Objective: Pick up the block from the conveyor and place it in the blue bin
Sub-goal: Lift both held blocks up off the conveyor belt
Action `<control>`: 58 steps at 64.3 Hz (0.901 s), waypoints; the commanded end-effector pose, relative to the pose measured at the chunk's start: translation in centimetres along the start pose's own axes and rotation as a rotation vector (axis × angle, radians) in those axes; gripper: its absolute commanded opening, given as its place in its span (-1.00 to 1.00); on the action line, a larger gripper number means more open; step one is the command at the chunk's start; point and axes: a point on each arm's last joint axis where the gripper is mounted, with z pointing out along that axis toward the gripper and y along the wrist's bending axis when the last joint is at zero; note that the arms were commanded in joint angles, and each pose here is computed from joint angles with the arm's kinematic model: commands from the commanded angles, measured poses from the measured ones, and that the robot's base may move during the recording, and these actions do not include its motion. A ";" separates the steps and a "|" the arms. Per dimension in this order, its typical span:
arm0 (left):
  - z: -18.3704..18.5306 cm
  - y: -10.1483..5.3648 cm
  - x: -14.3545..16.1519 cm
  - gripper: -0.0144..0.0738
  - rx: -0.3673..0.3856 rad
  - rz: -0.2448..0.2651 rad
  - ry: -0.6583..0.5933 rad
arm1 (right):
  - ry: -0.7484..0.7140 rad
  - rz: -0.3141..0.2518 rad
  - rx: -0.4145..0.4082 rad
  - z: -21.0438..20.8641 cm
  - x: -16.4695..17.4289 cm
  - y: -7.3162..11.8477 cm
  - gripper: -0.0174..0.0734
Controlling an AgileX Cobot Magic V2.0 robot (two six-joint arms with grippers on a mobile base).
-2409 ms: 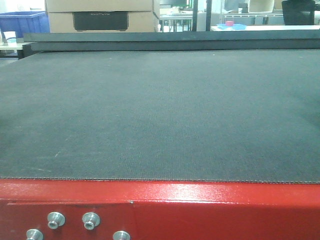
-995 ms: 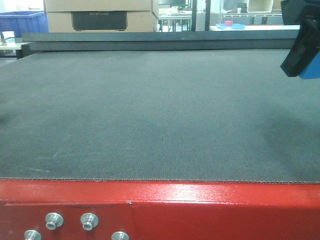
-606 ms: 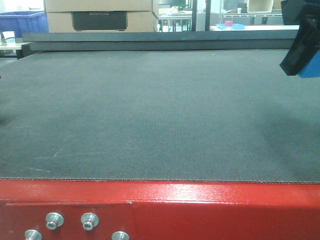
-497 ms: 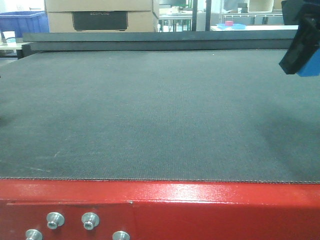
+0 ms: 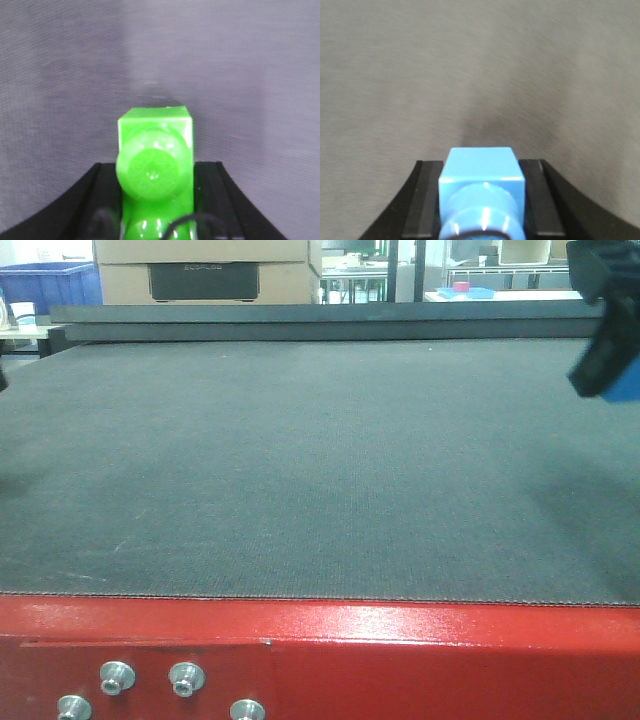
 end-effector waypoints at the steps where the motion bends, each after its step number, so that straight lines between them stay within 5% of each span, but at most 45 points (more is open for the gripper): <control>1: -2.7 -1.7 -0.3 -0.92 0.012 0.022 -0.072 | -0.011 0.052 0.043 0.0 0.9 -1.6 -0.95; 10: -6.0 -3.7 0.6 -0.92 0.021 0.002 -0.190 | -0.041 0.104 0.091 -0.6 2.4 -3.0 -0.95; 16: -7.4 -4.5 1.9 -0.92 0.023 0.014 -0.255 | -0.087 0.092 0.109 -1.7 3.2 -2.8 -0.95; 39: -12.4 -5.0 9.1 -0.92 0.010 0.018 -0.466 | -0.333 0.040 0.136 -8.4 5.1 -0.9 -0.95; 58: -20.0 -5.2 14.6 -0.92 0.015 -0.002 -0.765 | -0.423 0.003 0.123 -12.9 6.1 0.5 -0.95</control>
